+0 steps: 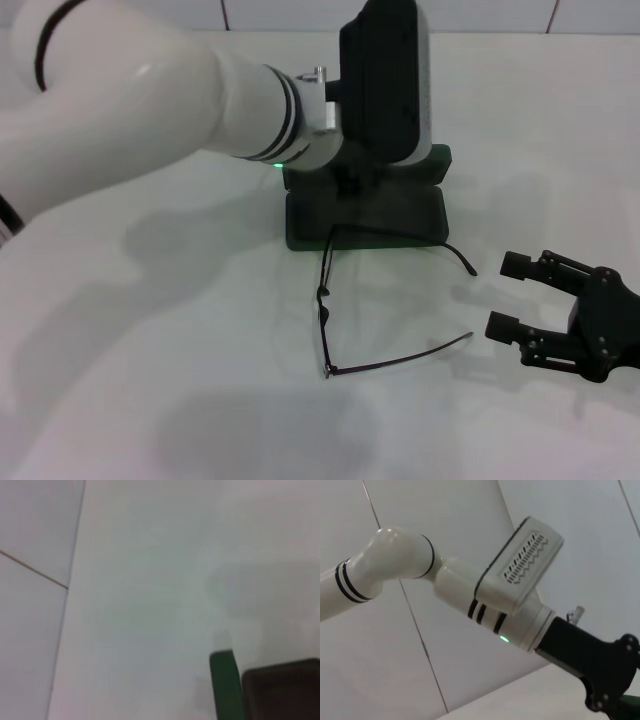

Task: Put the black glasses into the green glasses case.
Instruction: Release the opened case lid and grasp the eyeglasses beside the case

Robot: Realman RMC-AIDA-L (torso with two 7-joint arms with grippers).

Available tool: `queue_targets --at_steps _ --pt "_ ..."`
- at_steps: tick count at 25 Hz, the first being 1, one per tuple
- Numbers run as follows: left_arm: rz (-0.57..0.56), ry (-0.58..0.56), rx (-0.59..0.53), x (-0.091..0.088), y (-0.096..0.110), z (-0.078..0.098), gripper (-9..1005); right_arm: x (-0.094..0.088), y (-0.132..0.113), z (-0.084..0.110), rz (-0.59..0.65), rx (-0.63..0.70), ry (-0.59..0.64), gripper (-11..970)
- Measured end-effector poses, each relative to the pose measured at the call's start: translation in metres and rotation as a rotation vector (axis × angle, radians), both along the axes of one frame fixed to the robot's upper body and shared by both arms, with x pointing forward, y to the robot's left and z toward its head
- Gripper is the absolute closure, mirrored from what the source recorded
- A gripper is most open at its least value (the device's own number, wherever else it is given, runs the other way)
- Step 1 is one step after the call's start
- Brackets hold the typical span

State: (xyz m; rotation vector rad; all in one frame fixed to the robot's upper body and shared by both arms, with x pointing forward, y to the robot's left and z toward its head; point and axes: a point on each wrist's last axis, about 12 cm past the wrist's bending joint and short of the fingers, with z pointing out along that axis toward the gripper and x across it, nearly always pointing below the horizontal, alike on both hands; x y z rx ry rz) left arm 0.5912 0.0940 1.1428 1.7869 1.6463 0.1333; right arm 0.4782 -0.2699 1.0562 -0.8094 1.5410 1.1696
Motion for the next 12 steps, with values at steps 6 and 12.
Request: queue_targets --at_steps 6,12 --pt "0.033 -0.051 -0.105 -0.007 0.006 0.029 605 0.017 0.003 0.014 0.039 -0.010 -0.001 144" --pt "0.176 -0.024 -0.421 -0.018 0.031 0.068 608 0.053 0.023 0.045 0.166 -0.127 0.145 151"
